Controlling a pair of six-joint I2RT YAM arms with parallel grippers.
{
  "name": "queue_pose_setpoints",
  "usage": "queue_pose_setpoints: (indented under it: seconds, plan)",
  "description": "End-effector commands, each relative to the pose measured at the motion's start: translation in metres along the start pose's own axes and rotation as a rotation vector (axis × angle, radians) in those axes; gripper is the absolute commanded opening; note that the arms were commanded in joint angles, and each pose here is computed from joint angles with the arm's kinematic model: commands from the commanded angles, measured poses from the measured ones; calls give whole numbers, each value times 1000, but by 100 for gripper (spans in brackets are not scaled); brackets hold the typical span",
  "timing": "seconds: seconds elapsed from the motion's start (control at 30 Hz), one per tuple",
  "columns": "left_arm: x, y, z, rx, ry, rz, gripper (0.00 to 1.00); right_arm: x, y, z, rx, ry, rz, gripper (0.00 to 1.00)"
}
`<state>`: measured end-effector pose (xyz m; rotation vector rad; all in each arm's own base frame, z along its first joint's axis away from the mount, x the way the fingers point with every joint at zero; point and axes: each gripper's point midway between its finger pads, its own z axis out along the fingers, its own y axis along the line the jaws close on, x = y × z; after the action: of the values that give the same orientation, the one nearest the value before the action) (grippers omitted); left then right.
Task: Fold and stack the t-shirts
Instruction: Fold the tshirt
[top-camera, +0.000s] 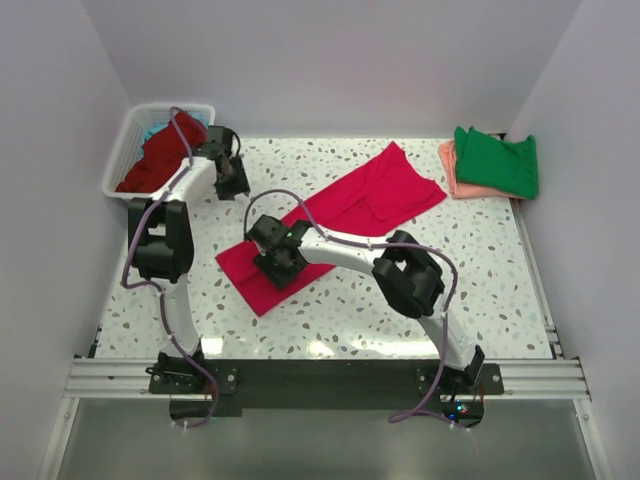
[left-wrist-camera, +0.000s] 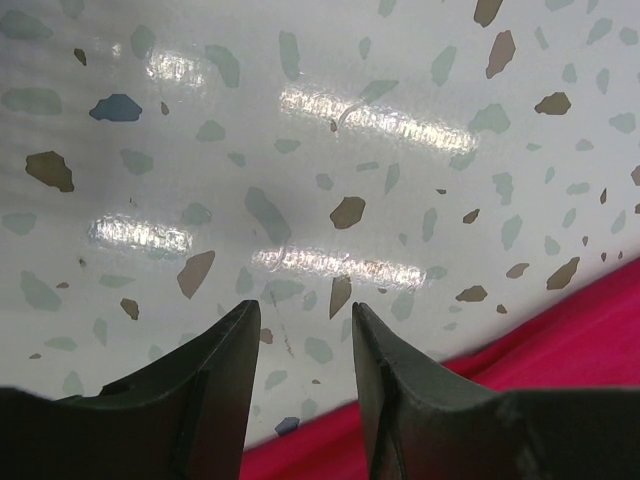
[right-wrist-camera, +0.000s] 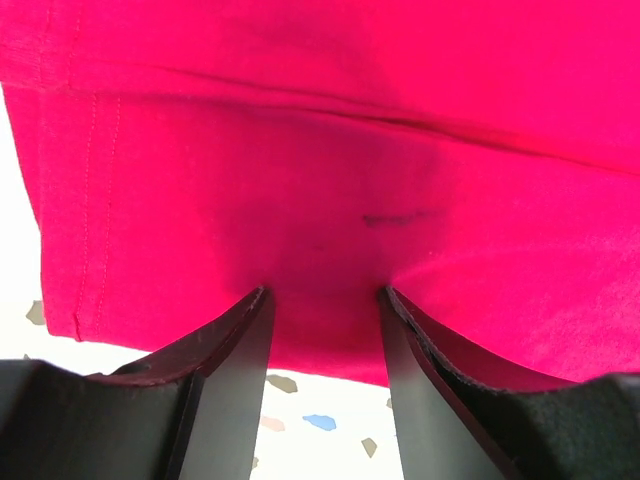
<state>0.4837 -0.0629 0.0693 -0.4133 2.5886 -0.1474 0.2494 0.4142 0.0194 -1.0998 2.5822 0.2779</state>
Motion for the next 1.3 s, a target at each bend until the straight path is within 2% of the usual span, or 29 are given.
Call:
queue_pose_setpoints:
  seconds: [0.0,0.3,0.43,0.67,0.9,1.03,1.2,1.27]
  plan:
    - [-11,-4,1,26,-16,19,47,64,-2,1,8,186,-32,50]
    - [-8,-22,2,126,0,48,46,116,6,-23,-46,298,-29,49]
    - [-9,-44,-1,212,-10,94,46,134,12,-41,-61,324,-49,48]
    - [1,-116,0,305,-32,270,47,146,9,-60,-38,335,-18,48]
    - [3,-201,-7,519,-74,335,48,173,9,-65,-34,347,90,47]
    - [31,-242,-1,688,-18,347,49,183,4,-67,-4,327,144,46]
    - [60,-297,-11,851,-24,388,51,175,-3,-72,44,261,191,47]
    - [68,-317,-16,908,-30,395,54,171,-5,-72,63,238,207,47]
